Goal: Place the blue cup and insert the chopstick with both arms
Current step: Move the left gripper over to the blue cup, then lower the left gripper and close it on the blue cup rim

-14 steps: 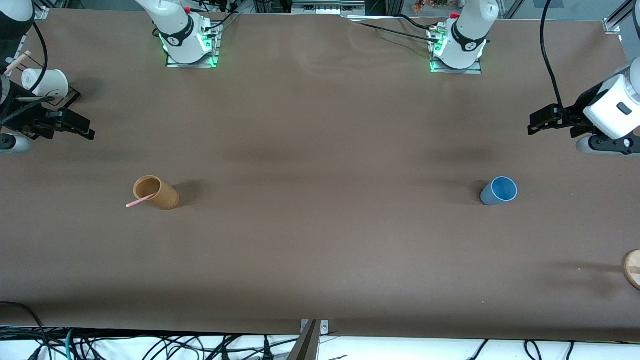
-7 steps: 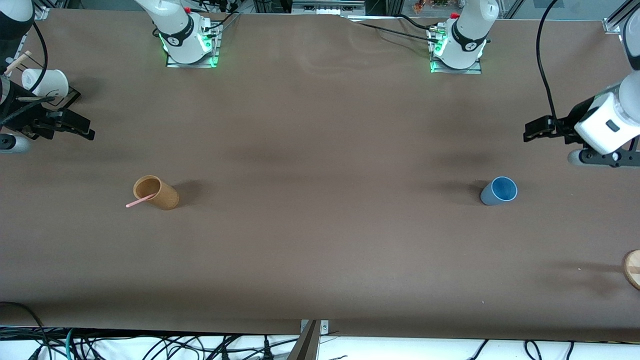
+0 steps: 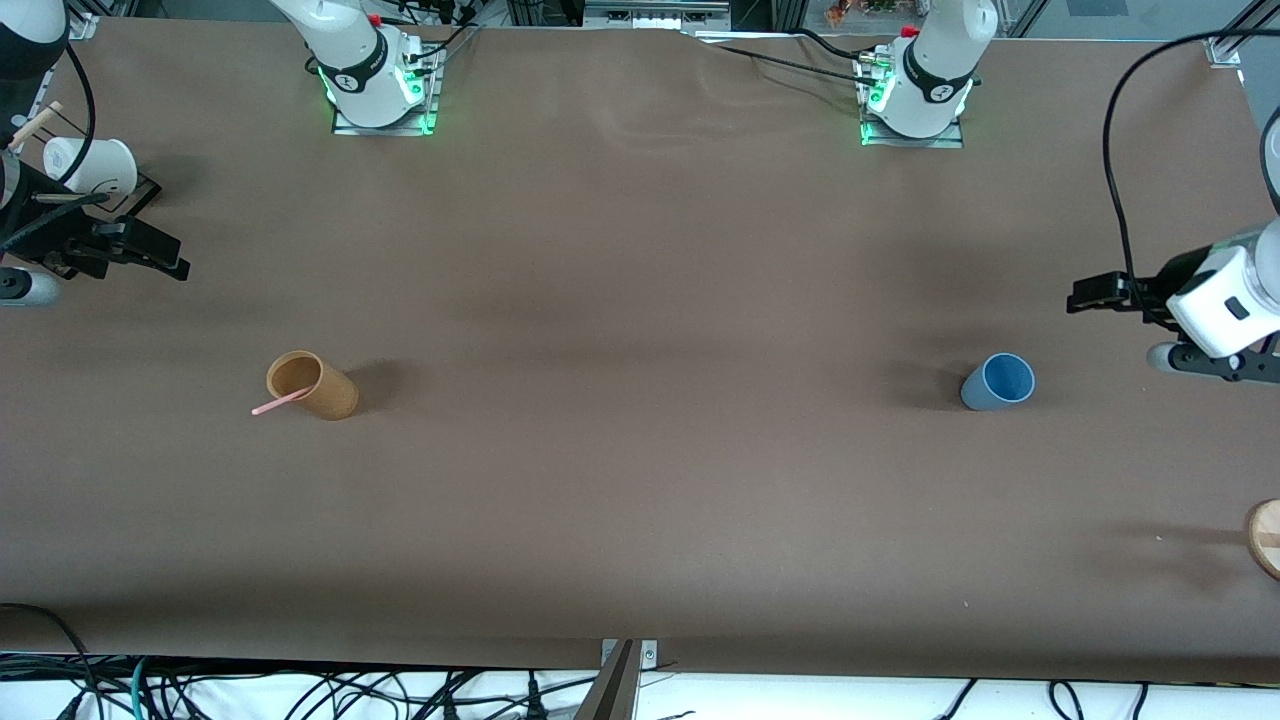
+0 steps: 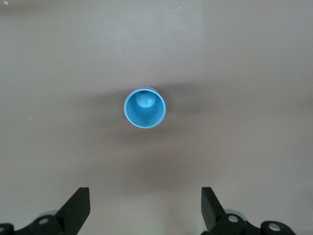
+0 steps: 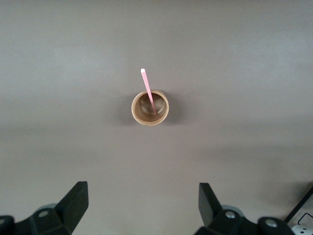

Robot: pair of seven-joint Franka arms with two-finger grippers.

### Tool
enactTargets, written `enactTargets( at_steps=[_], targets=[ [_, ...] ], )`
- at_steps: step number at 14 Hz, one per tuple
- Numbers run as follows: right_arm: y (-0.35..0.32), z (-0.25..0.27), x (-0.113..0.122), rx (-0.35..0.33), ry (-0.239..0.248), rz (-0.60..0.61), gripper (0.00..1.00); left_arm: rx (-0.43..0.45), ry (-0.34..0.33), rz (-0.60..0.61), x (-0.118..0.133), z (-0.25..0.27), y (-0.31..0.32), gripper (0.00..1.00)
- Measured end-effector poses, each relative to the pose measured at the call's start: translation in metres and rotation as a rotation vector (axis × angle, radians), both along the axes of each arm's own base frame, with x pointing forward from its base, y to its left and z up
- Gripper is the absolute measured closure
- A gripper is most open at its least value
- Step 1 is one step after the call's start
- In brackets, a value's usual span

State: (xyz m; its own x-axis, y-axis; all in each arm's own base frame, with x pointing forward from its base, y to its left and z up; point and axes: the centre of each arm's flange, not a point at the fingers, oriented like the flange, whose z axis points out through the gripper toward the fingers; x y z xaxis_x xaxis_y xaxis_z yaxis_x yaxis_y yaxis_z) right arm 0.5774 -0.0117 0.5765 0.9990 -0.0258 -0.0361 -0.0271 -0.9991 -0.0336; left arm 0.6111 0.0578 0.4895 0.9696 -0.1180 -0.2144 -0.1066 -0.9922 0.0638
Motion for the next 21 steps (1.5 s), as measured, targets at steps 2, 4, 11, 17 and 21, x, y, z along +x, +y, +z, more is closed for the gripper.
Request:
enactTargets(
  at_steps=[2,4,11,17,21],
  targets=[
    [0.0,0.0,0.0,0.0,0.0,0.0,0.0,0.004,-0.012,-0.024,0.005,-0.018,0.021,0.0],
    [0.0,0.0,0.0,0.0,0.0,0.0,0.0,0.032,-0.018,-0.049,0.008,-0.036,0.034,0.0],
    [0.0,0.0,0.0,0.0,0.0,0.0,0.0,0.05,-0.096,-0.06,-0.003,-0.143,0.038,0.0],
    [0.0,0.0,0.0,0.0,0.0,0.0,0.0,0.058,-0.161,-0.069,-0.015,-0.177,0.039,0.0],
    [0.0,0.0,0.0,0.0,0.0,0.0,0.0,0.061,-0.188,-0.074,-0.021,-0.197,0.037,0.0]
  ],
)
